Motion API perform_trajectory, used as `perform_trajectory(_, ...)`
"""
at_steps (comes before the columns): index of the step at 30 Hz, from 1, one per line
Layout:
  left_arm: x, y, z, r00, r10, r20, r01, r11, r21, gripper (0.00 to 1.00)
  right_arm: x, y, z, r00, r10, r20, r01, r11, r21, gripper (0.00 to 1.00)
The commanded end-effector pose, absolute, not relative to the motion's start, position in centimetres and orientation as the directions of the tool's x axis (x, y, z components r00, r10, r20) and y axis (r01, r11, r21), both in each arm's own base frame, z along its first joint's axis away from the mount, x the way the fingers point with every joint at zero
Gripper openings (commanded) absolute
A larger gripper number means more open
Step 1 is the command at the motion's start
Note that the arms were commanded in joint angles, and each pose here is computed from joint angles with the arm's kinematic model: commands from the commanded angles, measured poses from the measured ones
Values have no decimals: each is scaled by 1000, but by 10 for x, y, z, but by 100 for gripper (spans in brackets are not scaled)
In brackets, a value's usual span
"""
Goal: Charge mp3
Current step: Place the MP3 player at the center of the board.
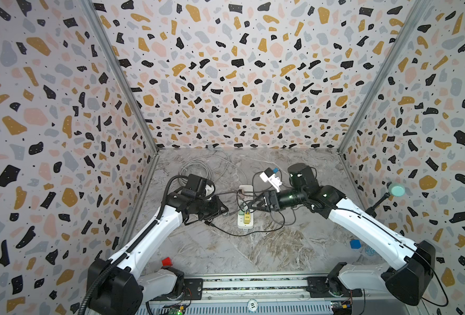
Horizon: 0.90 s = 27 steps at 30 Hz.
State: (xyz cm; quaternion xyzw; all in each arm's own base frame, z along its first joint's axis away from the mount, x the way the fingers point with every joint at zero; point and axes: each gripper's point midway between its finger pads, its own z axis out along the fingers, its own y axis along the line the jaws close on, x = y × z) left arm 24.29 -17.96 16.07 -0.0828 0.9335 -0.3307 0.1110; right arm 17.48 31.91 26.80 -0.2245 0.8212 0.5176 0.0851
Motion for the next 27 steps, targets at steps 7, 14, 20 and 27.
perform_trajectory(7, 226, -159, 116, -927, -362, -96, -235, 763, -602, 0, 79, 263, 164, -849, -524, -72, -393, 535, 748, 99)
perform_trajectory(14, 192, -132, 49, -920, -391, -18, -343, 828, -443, 0, 27, 287, 179, -713, -683, -161, -478, 305, 824, 100)
perform_trajectory(20, 191, -115, 26, -918, -395, -28, -365, 871, -329, 0, 29, 299, 206, -690, -674, -264, -479, 152, 865, 100)
perform_trajectory(27, 215, -119, 28, -908, -412, -75, -365, 868, -338, 38, 82, 300, 224, -776, -547, -314, -458, 146, 877, 99)
